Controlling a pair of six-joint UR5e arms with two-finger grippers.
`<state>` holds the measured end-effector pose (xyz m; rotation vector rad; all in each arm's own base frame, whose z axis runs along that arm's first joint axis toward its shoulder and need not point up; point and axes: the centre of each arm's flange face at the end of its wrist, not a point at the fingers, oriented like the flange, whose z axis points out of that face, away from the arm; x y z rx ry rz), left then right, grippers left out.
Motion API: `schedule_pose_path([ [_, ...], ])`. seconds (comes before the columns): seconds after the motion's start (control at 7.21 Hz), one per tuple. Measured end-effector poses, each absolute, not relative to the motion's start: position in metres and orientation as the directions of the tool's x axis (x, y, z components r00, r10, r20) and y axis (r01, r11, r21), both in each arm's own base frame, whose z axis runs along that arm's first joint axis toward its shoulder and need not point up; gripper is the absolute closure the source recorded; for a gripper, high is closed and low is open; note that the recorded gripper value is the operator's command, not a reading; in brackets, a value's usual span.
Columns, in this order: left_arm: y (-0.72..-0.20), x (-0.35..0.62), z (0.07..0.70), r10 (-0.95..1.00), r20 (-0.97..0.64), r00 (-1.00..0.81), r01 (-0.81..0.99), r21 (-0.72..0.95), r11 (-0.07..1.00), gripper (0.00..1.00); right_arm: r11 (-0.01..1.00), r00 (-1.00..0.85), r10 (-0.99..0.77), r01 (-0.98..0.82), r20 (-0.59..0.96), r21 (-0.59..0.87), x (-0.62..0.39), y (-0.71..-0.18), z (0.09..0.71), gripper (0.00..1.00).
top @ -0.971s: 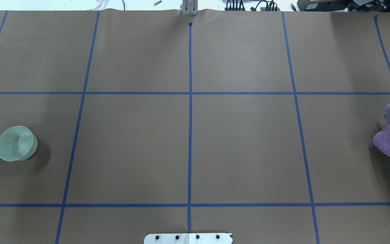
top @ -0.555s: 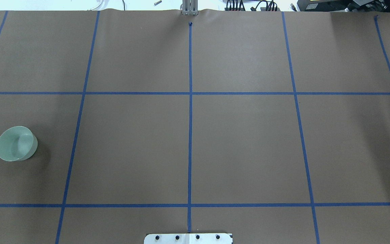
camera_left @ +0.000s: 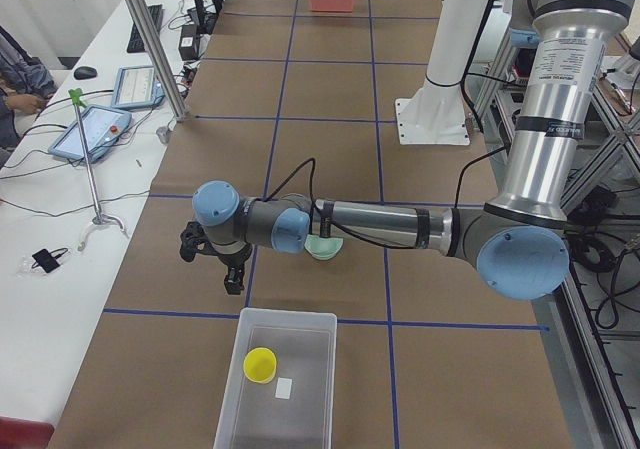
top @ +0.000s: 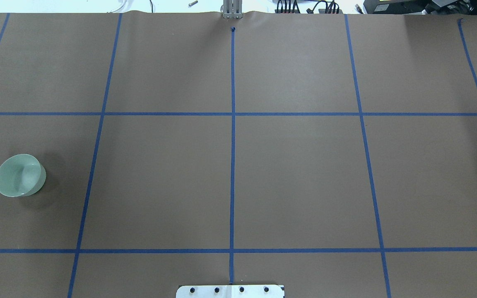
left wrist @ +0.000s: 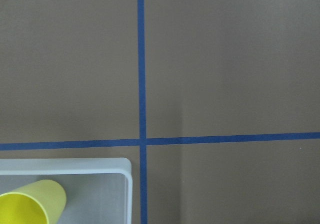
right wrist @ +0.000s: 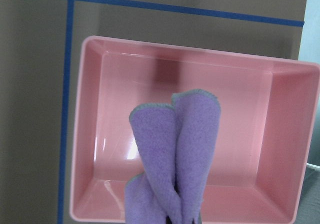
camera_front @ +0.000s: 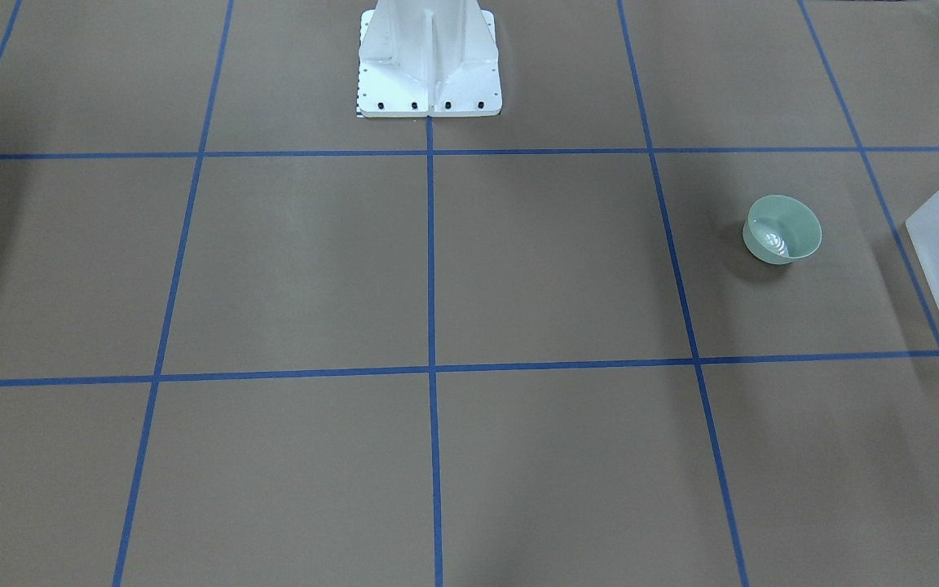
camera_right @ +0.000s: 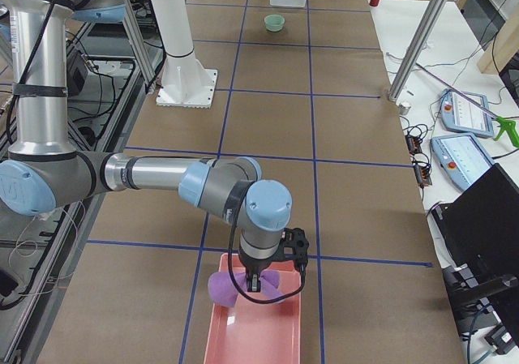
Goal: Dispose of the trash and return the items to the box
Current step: 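Lift the purple cloth with the right gripper into the pink bin, then reach the left gripper to the green bowl rim and grasp it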
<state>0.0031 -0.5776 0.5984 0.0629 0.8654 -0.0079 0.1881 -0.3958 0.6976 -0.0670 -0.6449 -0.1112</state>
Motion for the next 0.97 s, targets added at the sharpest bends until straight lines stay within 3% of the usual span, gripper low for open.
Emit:
schedule_pose_path([
  [0.14,-0.578,0.017,0.595,0.028,-0.763,0.646,0.022,0.055,0.998,0.02,0.992,0.794,-0.089,0.125,0.601,-0.018,0.188,-0.391,0.733,0.01],
  [0.42,-0.570,0.062,0.583,0.051,-0.769,0.638,-0.021,0.049,0.999,0.02,0.993,0.795,-0.090,0.117,0.601,-0.006,0.187,-0.389,0.760,0.00],
  [0.69,-0.520,0.126,0.567,0.078,-0.769,0.634,-0.075,0.040,0.996,0.02,0.997,0.790,-0.064,0.073,0.610,0.010,0.187,-0.408,0.745,0.00],
  [0.97,-0.466,0.168,0.592,0.104,-0.761,0.640,-0.073,0.075,0.995,0.03,1.000,0.771,-0.015,0.017,0.637,0.003,0.160,-0.444,0.711,0.00],
])
